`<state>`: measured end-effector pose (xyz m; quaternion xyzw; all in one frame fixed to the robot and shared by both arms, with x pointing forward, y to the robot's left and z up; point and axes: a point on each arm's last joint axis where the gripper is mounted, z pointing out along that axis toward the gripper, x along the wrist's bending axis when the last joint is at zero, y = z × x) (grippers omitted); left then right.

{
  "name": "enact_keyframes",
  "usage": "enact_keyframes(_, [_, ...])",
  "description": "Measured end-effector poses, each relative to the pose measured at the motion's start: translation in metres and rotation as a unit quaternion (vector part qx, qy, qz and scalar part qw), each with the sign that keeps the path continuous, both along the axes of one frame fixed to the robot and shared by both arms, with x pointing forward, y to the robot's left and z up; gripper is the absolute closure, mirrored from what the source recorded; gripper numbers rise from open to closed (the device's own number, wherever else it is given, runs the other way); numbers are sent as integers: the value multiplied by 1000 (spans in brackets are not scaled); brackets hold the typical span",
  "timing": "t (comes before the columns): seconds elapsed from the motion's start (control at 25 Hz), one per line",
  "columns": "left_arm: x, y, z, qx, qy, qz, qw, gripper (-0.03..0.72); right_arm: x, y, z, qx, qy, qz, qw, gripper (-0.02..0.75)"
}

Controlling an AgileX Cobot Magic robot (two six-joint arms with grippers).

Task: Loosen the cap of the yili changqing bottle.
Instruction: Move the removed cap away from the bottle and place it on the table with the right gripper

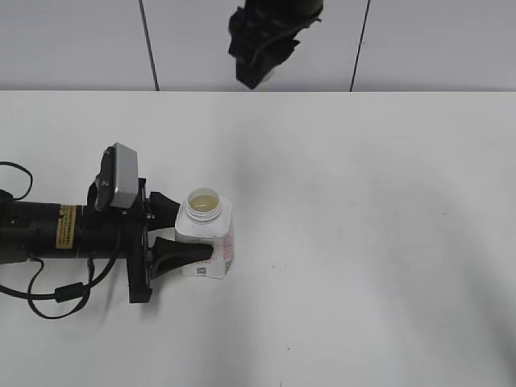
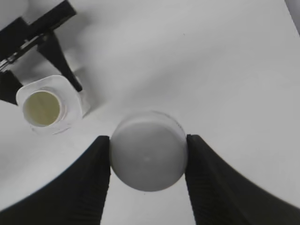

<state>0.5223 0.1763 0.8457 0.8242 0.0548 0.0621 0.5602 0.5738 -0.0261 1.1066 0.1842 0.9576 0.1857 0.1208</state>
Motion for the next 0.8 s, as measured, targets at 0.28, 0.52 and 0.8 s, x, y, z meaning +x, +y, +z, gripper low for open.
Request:
enact_keyframes(0.28, [0,0,0,0,0,0,1000,330,33,-59,13,50,25,-191,980,349])
enact_keyframes(0.52, [0,0,0,0,0,0,1000,330,62,-122,11,77,44,-341,936,349])
enact_keyframes(0.8, [0,0,0,0,0,0,1000,330,76,-193,-25,47,91,-434,895,349])
